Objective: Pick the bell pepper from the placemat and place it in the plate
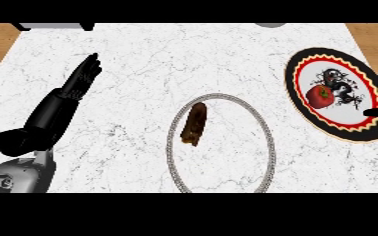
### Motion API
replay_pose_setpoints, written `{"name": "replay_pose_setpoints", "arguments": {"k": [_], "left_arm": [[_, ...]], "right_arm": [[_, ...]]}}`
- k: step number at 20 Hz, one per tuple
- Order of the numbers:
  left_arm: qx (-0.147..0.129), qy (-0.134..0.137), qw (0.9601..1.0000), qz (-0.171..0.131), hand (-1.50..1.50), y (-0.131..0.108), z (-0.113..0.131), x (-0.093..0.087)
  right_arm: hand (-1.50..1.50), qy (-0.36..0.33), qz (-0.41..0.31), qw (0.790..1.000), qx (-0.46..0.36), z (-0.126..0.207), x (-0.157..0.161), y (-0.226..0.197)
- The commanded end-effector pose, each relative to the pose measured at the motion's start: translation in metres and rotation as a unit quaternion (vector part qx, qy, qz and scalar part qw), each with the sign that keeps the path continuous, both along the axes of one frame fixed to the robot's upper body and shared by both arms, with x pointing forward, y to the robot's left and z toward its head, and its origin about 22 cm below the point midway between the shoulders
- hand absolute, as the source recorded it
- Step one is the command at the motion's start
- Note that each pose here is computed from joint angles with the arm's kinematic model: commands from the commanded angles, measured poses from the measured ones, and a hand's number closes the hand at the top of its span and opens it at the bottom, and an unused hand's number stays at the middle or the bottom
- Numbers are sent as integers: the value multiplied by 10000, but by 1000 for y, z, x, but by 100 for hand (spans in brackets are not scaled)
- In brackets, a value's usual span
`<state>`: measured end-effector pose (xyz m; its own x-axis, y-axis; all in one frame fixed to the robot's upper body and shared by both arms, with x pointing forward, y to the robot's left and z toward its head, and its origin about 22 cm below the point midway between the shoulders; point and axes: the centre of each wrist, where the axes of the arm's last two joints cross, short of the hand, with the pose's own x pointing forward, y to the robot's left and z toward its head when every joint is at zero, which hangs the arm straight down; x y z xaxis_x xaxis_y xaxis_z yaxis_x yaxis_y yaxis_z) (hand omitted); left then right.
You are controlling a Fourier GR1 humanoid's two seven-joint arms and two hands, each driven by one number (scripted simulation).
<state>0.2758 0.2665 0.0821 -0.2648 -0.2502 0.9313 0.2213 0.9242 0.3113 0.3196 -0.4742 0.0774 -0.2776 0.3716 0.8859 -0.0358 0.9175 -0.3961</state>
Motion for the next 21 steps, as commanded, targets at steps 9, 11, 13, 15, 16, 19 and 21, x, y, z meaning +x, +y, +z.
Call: {"name": "replay_pose_setpoints", "arguments": {"k": [9, 11, 13, 15, 16, 19, 21], "left_arm": [[-27, -23, 10000, -70, 0, -15, -8, 5], [60, 19, 9999, -101, 0, -1, -11, 4], [31, -74, 9998, -161, 0, -7, -8, -3], [13, -12, 9999, -154, 0, -2, -7, -9], [24, -88, 9999, -81, 0, -9, -13, -5], [1, -63, 10000, -76, 0, -10, 3, 6], [-43, -8, 10000, -20, 0, -12, -12, -1]], "right_arm": [[-150, 10, 329, 9954, 894, 47, -69, -103], [-150, 20, 344, 9955, 884, 38, -84, -109], [-150, 35, 257, 9963, 816, 58, -88, -119], [-150, 65, 288, 9963, 804, 45, -91, -116], [-150, -45, 277, 9972, 699, 54, -91, -119], [-150, 31, 469, 9966, 672, 60, -87, -116], [-150, 146, 662, 9951, 716, 50, -99, -119]]}}
